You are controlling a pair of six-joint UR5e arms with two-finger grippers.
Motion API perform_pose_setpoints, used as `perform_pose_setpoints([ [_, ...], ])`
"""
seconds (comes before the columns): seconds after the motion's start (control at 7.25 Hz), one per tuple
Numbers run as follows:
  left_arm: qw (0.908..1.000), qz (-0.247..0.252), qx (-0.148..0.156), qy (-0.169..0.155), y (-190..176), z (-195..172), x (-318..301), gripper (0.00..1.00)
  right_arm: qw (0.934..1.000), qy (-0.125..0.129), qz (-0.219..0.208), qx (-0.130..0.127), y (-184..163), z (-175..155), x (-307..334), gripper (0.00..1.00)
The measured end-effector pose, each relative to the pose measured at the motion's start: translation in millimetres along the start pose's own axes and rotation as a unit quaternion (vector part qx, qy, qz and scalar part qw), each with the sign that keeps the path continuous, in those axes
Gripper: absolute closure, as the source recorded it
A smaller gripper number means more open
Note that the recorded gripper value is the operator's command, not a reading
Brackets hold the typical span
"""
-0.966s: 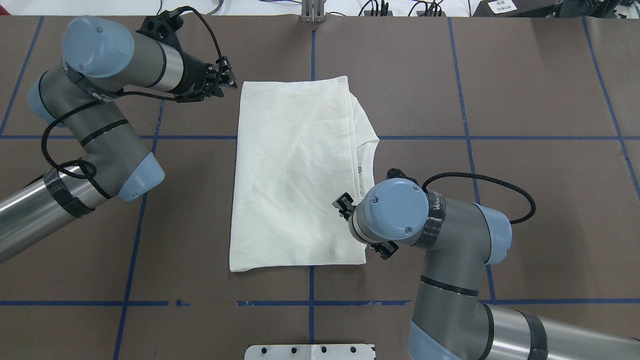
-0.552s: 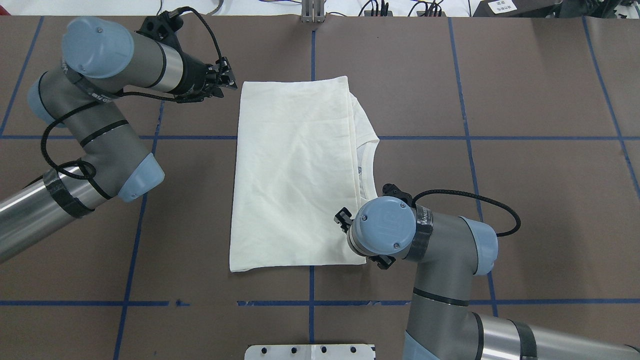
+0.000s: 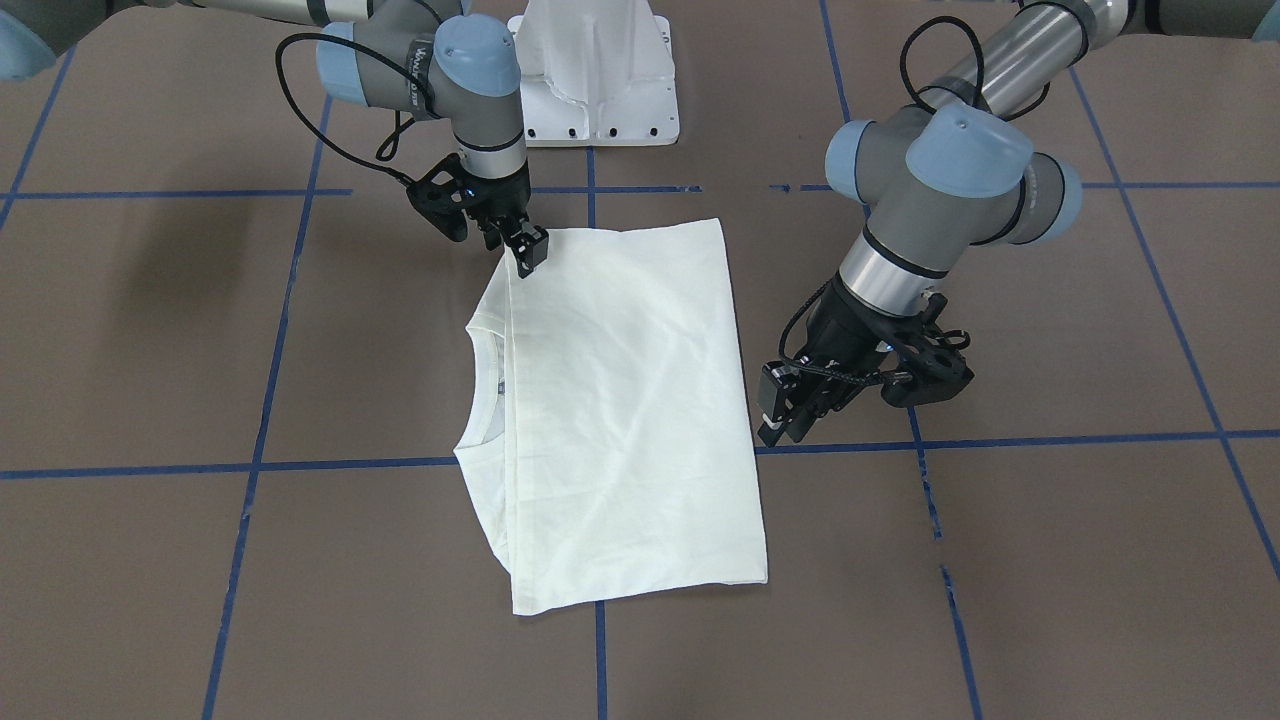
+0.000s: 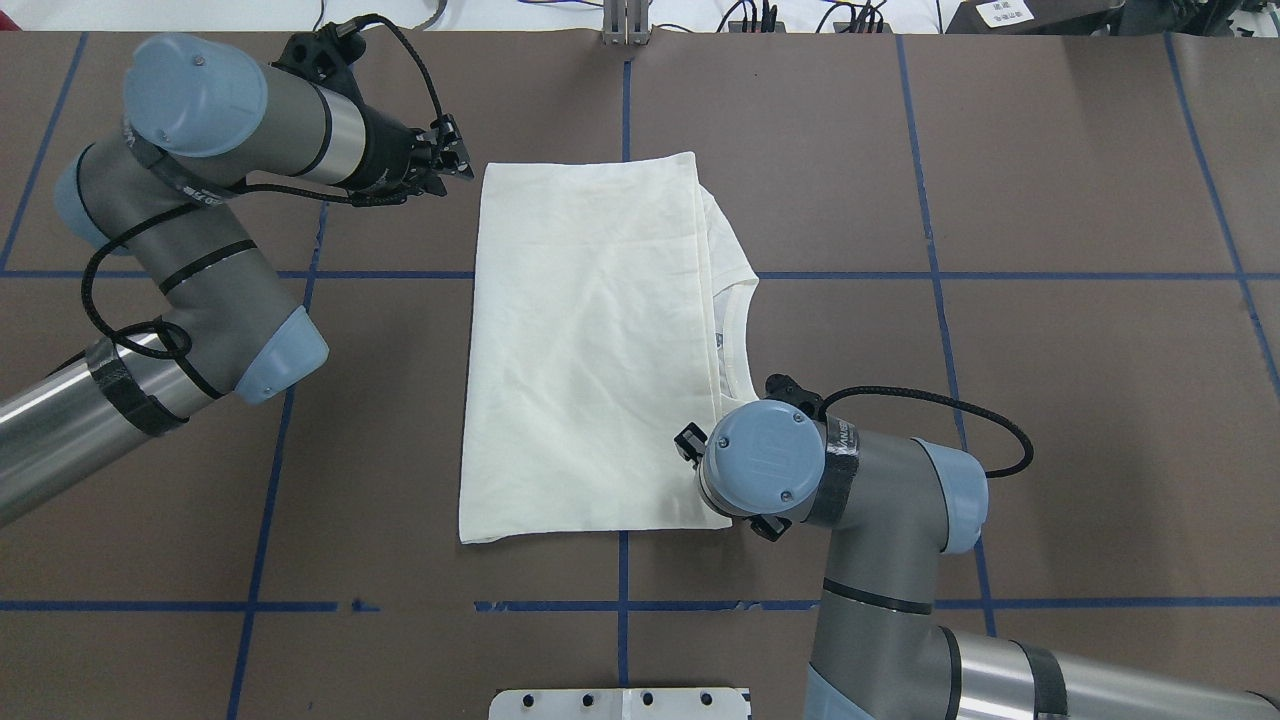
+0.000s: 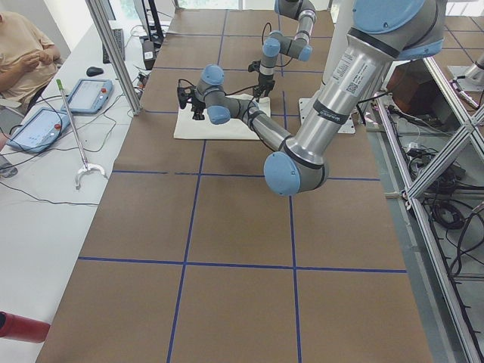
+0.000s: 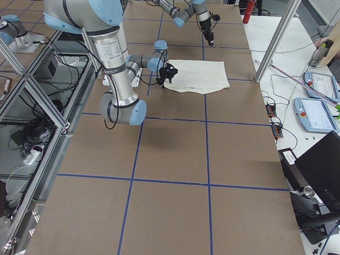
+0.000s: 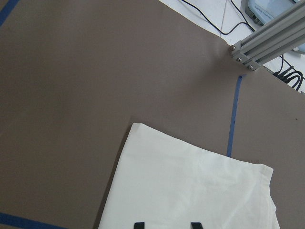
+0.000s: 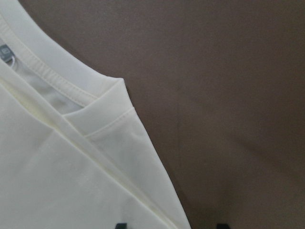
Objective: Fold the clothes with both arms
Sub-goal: 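Move the right gripper to the shirt's collar-side edge and grasp it, then move the left gripper to the shirt edge nearest it and grasp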
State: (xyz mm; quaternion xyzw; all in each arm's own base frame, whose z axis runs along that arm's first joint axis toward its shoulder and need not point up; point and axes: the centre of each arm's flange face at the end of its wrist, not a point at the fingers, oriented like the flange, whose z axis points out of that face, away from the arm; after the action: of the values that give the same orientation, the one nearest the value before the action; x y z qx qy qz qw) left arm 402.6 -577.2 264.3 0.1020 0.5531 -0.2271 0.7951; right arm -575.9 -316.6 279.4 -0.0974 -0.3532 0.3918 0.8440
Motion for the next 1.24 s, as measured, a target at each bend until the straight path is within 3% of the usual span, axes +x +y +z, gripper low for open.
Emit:
perform_pose_setpoints([
  [0.14,1.0,0.0,0.0,0.0,0,0,0,0.57,1.0,0.0,0.0,0.0,0,0,0,0.97],
  [0.97,1.0,0.0,0.0,0.0,0,0,-1,0.57,1.0,-0.004,0.0,-0.006,4,-13,-2,1.0],
  [1.1,1.0,-0.006,-0.001,0.001,4,-4,-6,0.54,0.9999,-0.008,-0.001,-0.009,3,-22,-1,1.0],
  [1.24,0.9997,-0.02,-0.009,0.006,22,-14,-15,0.44,0.9999,-0.01,-0.001,-0.011,3,-33,0,1.0],
])
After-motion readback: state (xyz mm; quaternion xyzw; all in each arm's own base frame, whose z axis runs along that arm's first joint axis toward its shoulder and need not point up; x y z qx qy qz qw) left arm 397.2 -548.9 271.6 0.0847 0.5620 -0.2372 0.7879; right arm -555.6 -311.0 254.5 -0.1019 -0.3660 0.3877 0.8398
